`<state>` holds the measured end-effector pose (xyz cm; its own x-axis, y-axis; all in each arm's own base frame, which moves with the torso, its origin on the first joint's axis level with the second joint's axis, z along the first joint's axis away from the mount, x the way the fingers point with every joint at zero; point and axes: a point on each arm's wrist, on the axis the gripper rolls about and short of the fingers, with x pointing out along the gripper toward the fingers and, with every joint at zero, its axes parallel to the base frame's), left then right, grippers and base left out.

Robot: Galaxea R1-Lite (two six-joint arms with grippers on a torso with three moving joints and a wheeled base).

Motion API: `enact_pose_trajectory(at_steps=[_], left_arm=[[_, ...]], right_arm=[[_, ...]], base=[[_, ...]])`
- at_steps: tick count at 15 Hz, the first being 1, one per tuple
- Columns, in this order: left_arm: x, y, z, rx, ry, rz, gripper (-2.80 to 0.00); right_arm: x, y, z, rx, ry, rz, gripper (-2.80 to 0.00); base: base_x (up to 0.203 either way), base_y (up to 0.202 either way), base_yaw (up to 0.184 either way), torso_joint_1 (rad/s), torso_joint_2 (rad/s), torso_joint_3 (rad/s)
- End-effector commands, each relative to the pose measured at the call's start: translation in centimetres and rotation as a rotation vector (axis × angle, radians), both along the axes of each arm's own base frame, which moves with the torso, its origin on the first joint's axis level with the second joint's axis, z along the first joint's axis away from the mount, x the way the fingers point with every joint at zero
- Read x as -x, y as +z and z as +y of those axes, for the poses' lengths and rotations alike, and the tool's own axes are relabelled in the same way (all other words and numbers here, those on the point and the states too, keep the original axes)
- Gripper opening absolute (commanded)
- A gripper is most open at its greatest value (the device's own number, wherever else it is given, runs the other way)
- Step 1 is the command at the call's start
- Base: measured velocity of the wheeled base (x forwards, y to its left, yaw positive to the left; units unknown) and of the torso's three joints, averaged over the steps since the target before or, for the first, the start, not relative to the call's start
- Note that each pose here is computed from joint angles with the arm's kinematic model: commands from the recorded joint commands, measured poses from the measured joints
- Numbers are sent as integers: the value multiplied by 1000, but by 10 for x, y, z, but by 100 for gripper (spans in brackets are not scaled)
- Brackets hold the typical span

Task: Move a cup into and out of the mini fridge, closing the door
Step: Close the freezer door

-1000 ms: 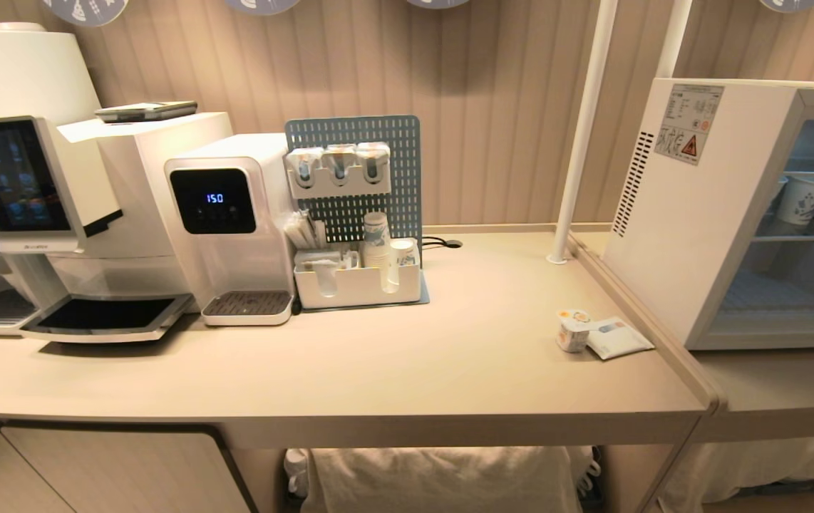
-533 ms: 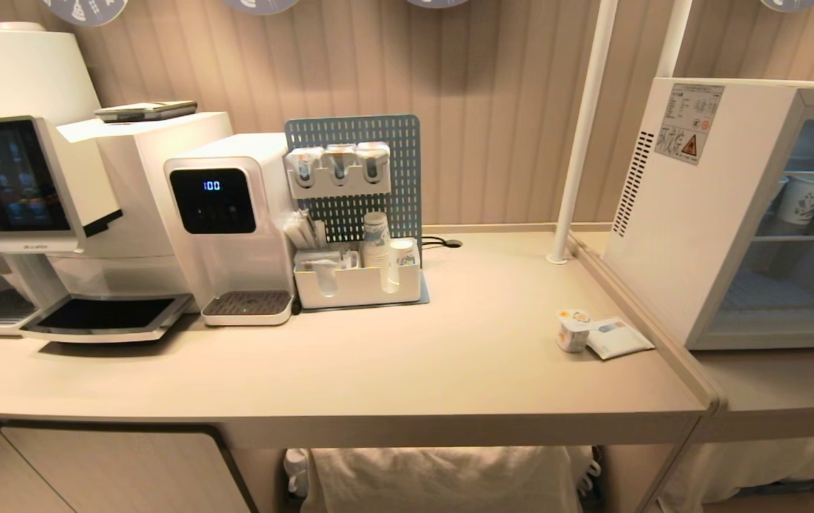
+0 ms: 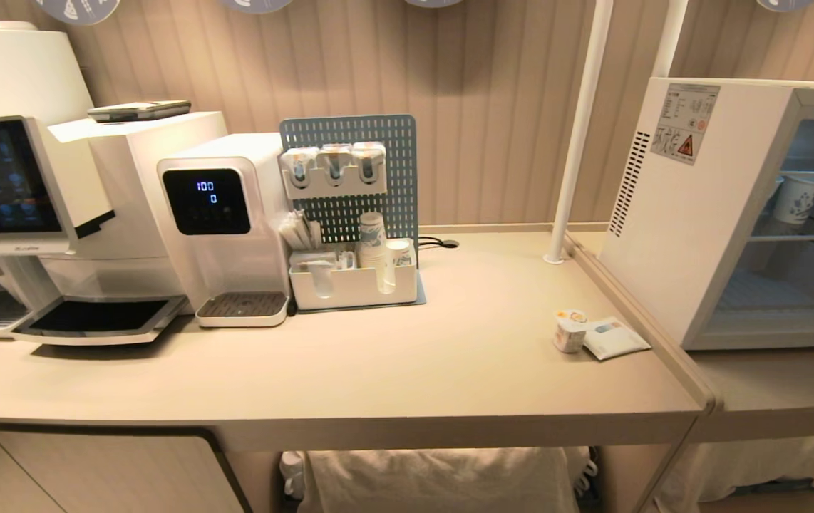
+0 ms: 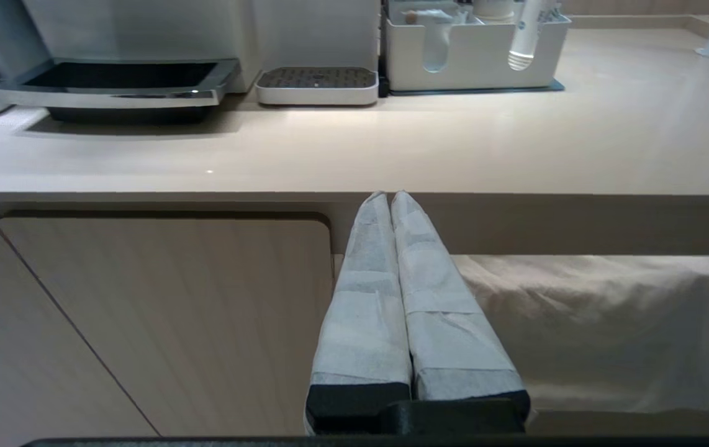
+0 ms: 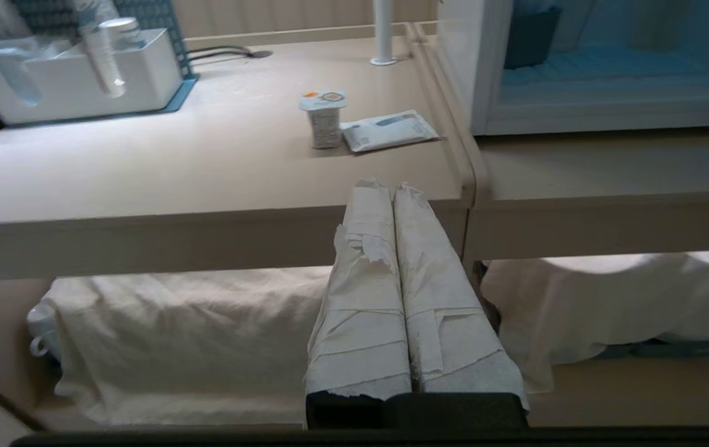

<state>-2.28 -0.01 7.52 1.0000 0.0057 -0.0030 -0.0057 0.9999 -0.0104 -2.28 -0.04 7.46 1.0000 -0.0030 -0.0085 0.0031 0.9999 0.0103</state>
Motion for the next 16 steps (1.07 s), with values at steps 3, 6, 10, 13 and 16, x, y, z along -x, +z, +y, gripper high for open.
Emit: enact_pose_trajectory(at_steps=[3,6,10,13,16], left_arm=[[0,0,0,0,1,0,-280],[0,0,0,0,0,2,-280],[0,0,0,0,0,0,-280],[0,0,0,0,0,2,-280],[0,0,0,0,0,1,-280]], right_arm=[[0,0,0,0,-2,4,-280],[0,0,0,1,0,4,-280],[0,0,0,1,-1,3,-280],[0,0,0,0,-2,4,-280],[0,0,0,0,-2,4,-280]], base=[[1,-163,5,3,3,1],[0,-195,-2,1,4,4],[0,-195,1,4,0,4],[0,-193,-1,2,5,5],[0,-195,-2,2,1,-1]])
